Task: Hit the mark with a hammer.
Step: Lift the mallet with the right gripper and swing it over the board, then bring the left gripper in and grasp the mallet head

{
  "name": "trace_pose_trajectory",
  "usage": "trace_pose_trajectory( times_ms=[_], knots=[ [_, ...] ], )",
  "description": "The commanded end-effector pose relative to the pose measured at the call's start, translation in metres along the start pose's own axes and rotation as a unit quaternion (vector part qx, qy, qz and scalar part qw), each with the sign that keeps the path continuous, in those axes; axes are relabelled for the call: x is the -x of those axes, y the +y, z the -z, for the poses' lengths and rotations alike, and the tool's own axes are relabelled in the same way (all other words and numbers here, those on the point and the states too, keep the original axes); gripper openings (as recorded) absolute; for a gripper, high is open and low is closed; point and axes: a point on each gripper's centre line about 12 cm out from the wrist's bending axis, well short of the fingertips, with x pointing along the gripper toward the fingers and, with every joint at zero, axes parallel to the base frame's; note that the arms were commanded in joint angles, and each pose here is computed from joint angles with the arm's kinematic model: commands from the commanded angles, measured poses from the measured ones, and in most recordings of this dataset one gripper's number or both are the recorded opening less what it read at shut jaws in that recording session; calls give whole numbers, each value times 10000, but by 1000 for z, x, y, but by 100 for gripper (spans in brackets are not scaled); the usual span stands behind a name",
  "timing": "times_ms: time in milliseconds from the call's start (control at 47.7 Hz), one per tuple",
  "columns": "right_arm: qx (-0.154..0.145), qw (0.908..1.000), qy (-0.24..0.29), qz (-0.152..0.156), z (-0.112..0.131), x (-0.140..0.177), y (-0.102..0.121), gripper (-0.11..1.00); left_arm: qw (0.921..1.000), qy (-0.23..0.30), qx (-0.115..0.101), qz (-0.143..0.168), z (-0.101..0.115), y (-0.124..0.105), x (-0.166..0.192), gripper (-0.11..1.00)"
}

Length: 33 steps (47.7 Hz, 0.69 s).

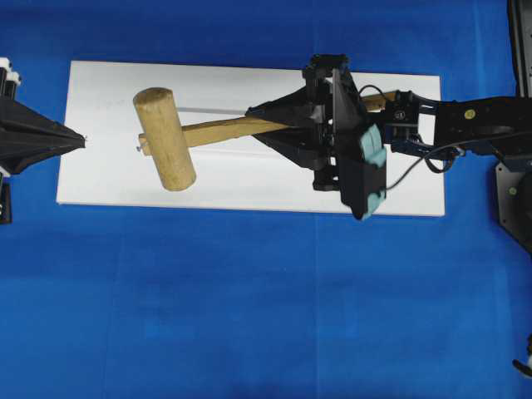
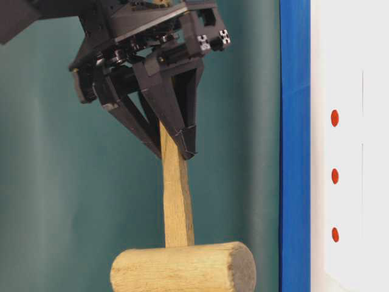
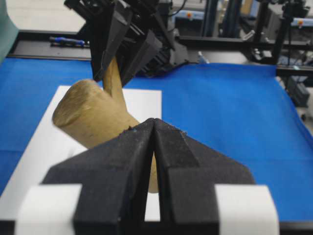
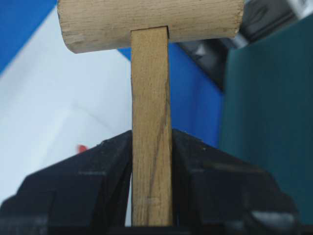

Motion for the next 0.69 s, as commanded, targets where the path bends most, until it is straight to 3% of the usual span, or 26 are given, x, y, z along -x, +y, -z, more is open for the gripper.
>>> trace_pose_trajectory(
  times_ms=[0,273,546,608,671],
  knots=[
    [292,9985,-289,356,-14,6,-16,9,10000,-30,69,17,-3,-1,-2,2],
    [1114,9885,-575,846,-22,11,-25,9,9997,55,222,11,1,-1,-3,30],
    [1177,9877,-567,861,-22,11,-25,9,9996,85,253,2,2,0,-3,41],
    [1185,9876,-581,849,-23,11,-24,9,9996,84,268,-6,2,0,-3,51],
    [1186,9876,-586,844,-23,12,-24,9,9996,82,276,-39,2,1,-3,69]
  ],
)
